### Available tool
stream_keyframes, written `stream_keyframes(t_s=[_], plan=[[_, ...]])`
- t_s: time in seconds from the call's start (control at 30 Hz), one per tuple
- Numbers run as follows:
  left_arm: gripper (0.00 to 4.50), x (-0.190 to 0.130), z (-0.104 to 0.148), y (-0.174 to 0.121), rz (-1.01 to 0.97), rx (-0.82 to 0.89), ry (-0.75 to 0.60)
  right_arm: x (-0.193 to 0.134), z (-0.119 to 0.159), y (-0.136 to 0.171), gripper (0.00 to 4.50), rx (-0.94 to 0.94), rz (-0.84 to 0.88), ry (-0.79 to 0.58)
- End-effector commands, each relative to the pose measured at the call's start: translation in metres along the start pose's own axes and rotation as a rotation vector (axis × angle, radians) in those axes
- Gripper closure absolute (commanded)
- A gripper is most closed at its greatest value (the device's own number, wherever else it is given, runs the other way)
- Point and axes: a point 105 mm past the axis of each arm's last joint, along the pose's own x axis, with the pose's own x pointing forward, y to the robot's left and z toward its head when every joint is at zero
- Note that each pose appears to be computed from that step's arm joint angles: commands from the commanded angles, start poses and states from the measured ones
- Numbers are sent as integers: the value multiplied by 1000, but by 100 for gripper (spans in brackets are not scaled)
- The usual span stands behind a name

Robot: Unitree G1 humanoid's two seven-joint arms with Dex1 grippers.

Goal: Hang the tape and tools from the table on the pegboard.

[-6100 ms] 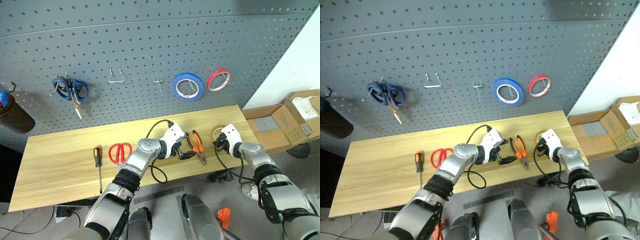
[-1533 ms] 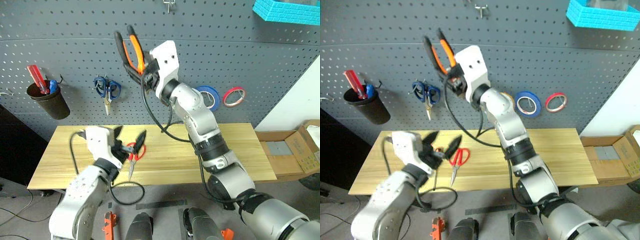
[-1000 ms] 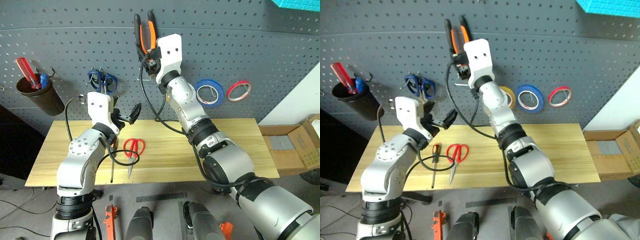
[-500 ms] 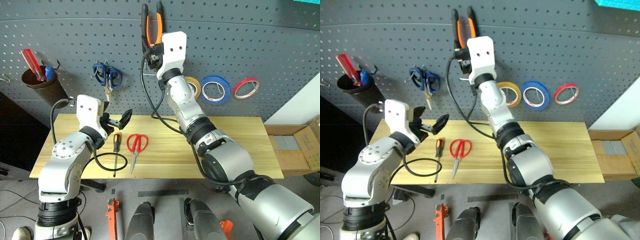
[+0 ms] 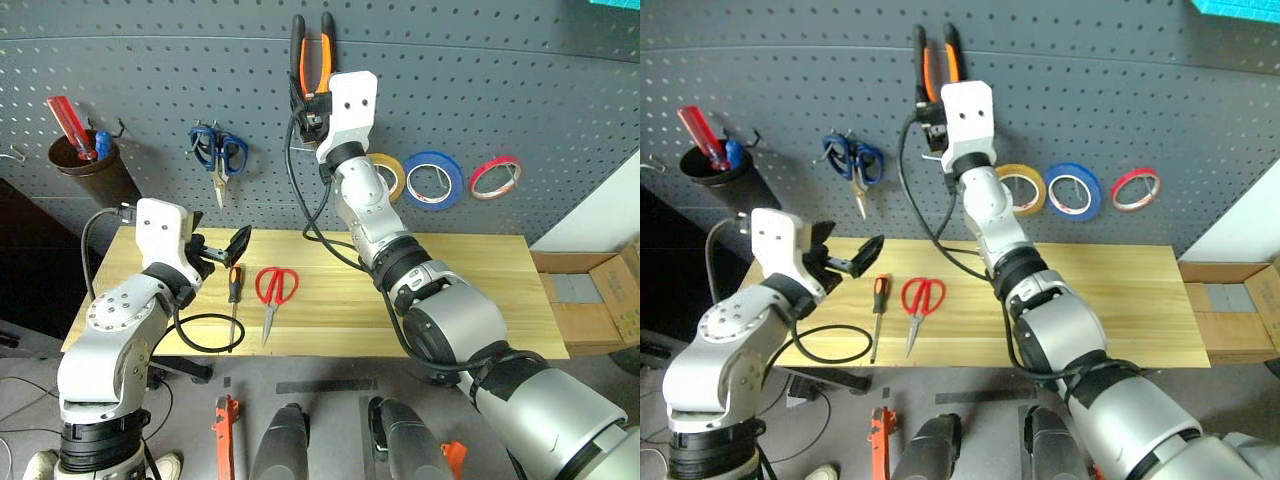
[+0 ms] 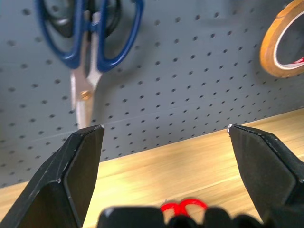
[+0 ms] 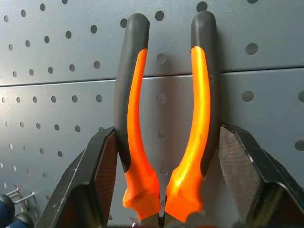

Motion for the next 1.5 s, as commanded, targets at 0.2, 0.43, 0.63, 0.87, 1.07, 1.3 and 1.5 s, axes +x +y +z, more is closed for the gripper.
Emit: stream_keyframes(t_s=[0.2,0.43,0.63,0.87,1.07,1.3,1.5], plan=[[0,-8,15,5,23,33,-52,-10,-17,52,188,213,-1,85],[0,-8,17,6,28,37,-58,-2,-3,57,188,278,-25,66],[0,-9,17,6,35,40,-59,-9,-15,74,188,329,-13,140],[0,-12,15,7,49,38,-60,-29,-42,87,188,89,135,186],[0,-10,14,8,52,27,-68,-34,-51,71,117,10,180,189],[0,1,14,3,35,12,-89,-40,-54,60,3,12,207,179],[0,12,11,-6,6,-16,-110,-62,-64,40,3,14,273,191]])
